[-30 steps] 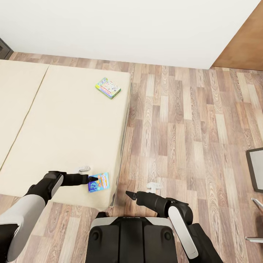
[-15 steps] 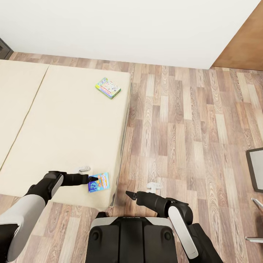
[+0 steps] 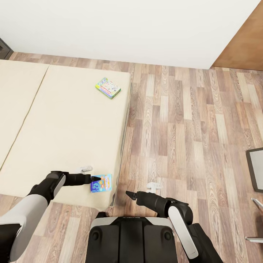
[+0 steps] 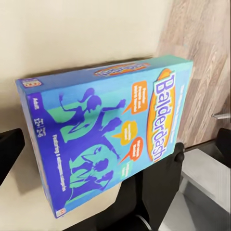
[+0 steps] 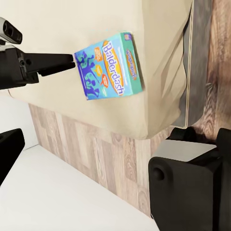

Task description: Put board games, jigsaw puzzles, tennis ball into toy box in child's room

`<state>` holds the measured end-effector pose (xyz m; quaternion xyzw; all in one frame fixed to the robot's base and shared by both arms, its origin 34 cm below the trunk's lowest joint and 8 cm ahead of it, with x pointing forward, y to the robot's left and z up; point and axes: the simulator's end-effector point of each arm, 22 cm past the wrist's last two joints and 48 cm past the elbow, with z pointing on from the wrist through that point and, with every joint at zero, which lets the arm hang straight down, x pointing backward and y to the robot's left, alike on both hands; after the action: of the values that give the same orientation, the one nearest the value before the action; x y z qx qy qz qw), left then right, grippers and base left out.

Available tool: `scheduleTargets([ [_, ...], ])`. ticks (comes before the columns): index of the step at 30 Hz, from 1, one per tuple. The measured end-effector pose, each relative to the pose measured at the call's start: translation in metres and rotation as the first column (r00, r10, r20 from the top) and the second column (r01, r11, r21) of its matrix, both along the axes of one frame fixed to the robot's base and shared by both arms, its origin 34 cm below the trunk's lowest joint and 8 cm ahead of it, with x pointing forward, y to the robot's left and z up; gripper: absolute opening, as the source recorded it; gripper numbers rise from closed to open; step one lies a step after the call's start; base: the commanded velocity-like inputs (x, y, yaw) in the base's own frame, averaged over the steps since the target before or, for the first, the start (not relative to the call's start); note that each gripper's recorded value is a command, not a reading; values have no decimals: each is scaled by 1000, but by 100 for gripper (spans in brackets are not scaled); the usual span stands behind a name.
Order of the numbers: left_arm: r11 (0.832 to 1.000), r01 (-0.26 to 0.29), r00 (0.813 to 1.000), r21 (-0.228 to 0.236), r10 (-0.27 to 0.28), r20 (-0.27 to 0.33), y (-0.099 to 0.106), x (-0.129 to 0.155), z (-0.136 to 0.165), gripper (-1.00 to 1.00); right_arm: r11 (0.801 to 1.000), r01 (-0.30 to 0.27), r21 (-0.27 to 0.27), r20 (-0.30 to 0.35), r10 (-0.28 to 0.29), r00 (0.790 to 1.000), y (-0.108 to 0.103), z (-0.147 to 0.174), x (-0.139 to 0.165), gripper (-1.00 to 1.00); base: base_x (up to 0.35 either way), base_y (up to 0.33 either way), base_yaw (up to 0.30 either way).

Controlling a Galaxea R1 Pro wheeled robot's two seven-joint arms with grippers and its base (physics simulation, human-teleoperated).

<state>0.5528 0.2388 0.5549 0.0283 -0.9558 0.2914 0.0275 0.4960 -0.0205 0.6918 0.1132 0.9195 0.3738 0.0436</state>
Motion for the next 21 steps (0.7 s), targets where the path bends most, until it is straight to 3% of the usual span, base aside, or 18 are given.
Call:
scheduleTargets([
  [21, 1000, -1, 1000, -24, 1, 0, -6, 0, 3, 100, 1000, 0, 0, 0, 0, 1000, 0, 0, 0, 100, 0, 0, 0],
])
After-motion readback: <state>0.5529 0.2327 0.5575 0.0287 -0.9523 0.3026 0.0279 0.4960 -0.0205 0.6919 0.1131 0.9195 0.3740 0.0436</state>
